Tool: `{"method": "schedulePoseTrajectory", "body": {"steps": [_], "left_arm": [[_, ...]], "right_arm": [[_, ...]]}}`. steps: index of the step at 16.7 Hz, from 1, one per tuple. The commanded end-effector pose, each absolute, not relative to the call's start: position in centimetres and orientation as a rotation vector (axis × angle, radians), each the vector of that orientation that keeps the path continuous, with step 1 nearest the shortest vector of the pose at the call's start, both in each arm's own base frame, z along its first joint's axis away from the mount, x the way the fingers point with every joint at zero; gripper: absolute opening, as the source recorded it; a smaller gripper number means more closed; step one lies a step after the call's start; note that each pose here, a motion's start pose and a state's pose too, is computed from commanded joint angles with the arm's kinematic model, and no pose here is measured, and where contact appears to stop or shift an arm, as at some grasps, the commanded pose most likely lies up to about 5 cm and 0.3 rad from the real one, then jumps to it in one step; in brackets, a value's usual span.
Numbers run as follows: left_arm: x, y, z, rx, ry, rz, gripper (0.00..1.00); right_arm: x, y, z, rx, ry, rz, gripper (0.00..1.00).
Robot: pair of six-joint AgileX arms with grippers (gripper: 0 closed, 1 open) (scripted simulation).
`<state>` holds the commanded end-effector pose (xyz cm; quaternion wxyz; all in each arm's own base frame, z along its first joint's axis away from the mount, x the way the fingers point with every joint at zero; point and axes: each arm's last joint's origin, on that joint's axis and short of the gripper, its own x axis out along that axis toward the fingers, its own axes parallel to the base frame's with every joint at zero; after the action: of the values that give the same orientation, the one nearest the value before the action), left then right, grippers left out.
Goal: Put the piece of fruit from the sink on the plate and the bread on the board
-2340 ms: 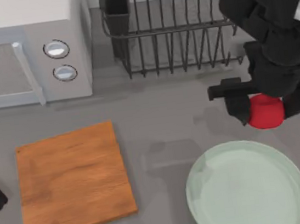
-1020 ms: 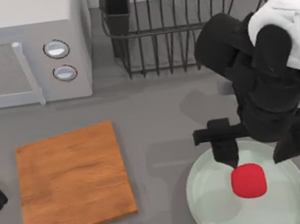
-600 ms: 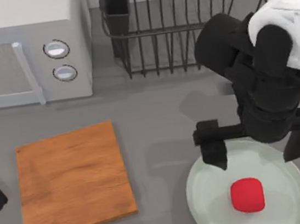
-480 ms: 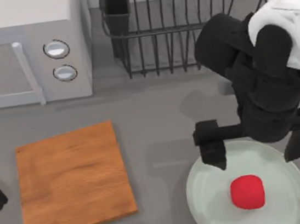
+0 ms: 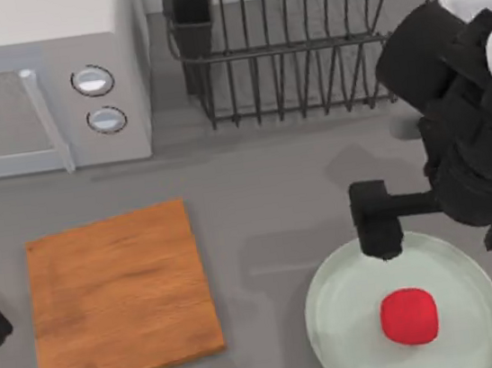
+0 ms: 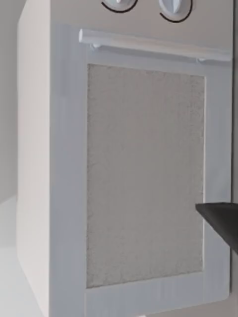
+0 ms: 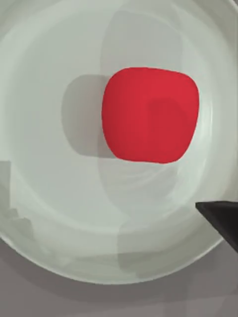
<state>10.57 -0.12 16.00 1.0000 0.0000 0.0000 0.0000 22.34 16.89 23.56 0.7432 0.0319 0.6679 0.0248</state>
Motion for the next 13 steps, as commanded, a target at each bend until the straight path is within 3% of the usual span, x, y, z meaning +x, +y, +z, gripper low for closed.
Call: {"method": "schedulePoseTrajectory", "body": {"steps": [4, 8, 13], "left_arm": [[10.6, -0.1, 16.0, 0.000, 0.000, 0.000, 1.00], [10.6, -0.1, 16.0, 0.000, 0.000, 0.000, 1.00], [10.6, -0.1, 16.0, 0.000, 0.000, 0.000, 1.00]], "right_arm": [[20.0, 11.6, 24.8, 0.160, 1.209, 0.148, 1.00], [15.6, 6.0, 24.7, 0.211, 0.805, 0.203, 1.00], [11.3, 1.8, 20.6, 0.144, 0.305, 0.141, 1.00]]}}
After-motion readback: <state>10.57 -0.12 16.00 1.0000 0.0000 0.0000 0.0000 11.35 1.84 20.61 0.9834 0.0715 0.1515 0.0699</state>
